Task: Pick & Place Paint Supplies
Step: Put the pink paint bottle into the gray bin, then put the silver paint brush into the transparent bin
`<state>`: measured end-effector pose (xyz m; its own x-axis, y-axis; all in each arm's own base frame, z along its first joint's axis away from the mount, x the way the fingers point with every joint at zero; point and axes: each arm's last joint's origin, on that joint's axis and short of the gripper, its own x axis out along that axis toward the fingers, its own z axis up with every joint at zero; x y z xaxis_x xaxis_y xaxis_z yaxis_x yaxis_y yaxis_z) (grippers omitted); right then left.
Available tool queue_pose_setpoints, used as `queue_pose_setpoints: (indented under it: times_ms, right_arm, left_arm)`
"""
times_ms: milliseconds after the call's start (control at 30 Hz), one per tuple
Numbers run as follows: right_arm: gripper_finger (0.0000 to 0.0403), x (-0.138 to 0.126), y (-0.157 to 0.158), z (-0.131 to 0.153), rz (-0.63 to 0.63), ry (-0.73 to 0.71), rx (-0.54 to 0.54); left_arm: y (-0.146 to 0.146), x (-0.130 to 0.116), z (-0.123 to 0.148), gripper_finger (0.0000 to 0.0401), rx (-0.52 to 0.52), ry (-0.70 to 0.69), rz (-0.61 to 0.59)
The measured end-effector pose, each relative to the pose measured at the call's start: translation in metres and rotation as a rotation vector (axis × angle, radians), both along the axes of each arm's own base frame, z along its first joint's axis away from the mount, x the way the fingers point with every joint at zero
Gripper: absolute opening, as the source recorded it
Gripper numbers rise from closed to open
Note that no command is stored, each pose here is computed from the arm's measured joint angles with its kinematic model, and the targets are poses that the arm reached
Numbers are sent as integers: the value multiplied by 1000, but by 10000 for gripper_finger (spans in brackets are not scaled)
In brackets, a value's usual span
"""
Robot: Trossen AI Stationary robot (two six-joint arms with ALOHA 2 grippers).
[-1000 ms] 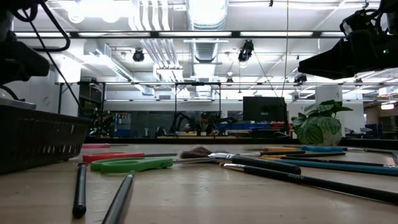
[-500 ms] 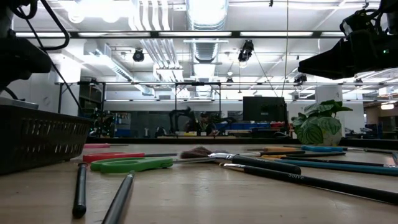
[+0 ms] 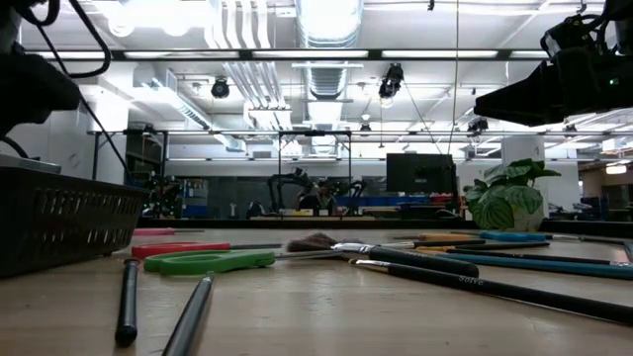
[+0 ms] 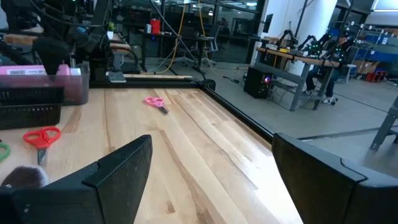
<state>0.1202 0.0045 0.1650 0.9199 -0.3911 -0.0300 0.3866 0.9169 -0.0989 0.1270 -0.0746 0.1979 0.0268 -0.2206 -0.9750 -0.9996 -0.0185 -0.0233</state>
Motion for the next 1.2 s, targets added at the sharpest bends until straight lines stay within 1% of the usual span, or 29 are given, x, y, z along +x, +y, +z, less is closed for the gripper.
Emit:
queue_pose_setpoints:
  times_ms: [133,267,400,500,600,700,833,1033,1100,1200]
  right_arm:
    - [329,0,0,0,0,0,0]
    - [329,0,0,0,0,0,0]
    - [329,0,0,0,0,0,0]
    - [329,0,0,0,0,0,-1]
    - [329,0,0,0,0,0,-2]
    - [329,0,0,0,0,0,0]
    - [329,0,0,0,0,0,0]
    - [329,0,0,0,0,0,-1]
    - [329,0,0,0,0,0,0]
    - [329,0,0,0,0,0,-1]
  left_arm:
    - [0,0,15,307,-29,-33,3]
    - [2,-1,32,307,-18,-85,11]
    - [4,-2,49,307,44,-147,16]
    - [7,-1,61,307,126,-202,-13]
    - [11,1,70,307,249,-278,-70]
    - [14,3,75,307,404,-350,-154]
    - [19,6,74,307,618,-414,-265]
    - [21,17,69,307,951,-522,-365]
    - [18,24,66,307,1051,-569,-444]
    - [12,38,61,307,1174,-642,-600]
